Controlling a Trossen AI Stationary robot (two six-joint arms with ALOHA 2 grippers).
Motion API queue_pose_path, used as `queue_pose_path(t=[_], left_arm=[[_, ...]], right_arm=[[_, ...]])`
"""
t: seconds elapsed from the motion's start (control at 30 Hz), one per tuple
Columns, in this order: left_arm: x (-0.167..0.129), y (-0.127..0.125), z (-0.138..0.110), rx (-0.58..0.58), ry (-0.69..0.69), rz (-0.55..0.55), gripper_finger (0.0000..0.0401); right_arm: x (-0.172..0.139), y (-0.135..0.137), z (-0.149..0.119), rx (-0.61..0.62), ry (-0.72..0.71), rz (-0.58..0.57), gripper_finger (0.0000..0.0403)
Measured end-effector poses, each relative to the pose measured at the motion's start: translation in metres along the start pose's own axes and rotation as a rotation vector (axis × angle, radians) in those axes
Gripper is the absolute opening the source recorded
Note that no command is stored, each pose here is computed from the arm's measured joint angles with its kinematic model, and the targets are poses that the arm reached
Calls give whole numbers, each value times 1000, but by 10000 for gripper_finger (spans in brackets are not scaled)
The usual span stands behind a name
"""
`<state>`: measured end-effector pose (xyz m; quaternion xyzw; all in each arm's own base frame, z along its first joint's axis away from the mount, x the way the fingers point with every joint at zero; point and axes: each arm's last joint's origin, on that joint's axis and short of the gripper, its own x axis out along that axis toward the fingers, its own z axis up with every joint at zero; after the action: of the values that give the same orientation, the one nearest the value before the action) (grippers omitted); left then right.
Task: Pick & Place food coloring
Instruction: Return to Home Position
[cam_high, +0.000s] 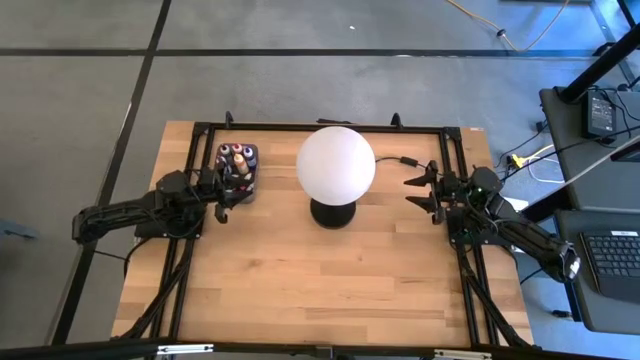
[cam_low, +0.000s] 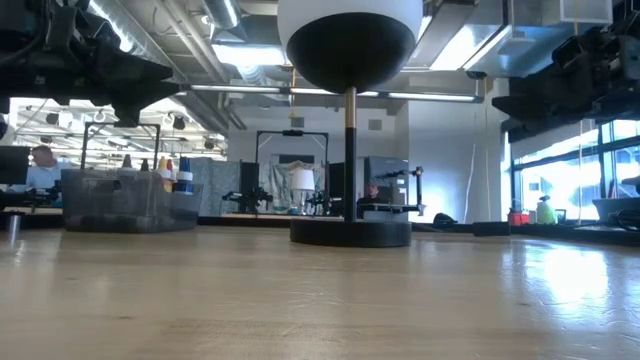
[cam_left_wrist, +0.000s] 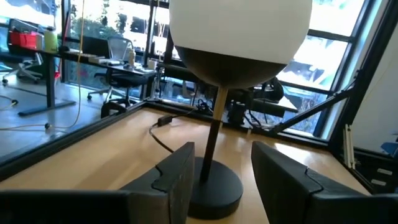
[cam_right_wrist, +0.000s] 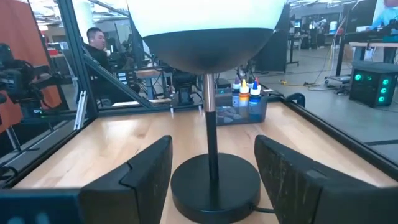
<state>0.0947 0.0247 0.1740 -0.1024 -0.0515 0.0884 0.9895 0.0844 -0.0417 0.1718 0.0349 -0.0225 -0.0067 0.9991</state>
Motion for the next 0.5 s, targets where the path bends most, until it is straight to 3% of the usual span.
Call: queue_pose_path(t=[0.5], left_arm=[[0, 0, 0, 0, -1, 2, 156]], right_arm=[[0, 0, 0, -1, 1, -1, 231]])
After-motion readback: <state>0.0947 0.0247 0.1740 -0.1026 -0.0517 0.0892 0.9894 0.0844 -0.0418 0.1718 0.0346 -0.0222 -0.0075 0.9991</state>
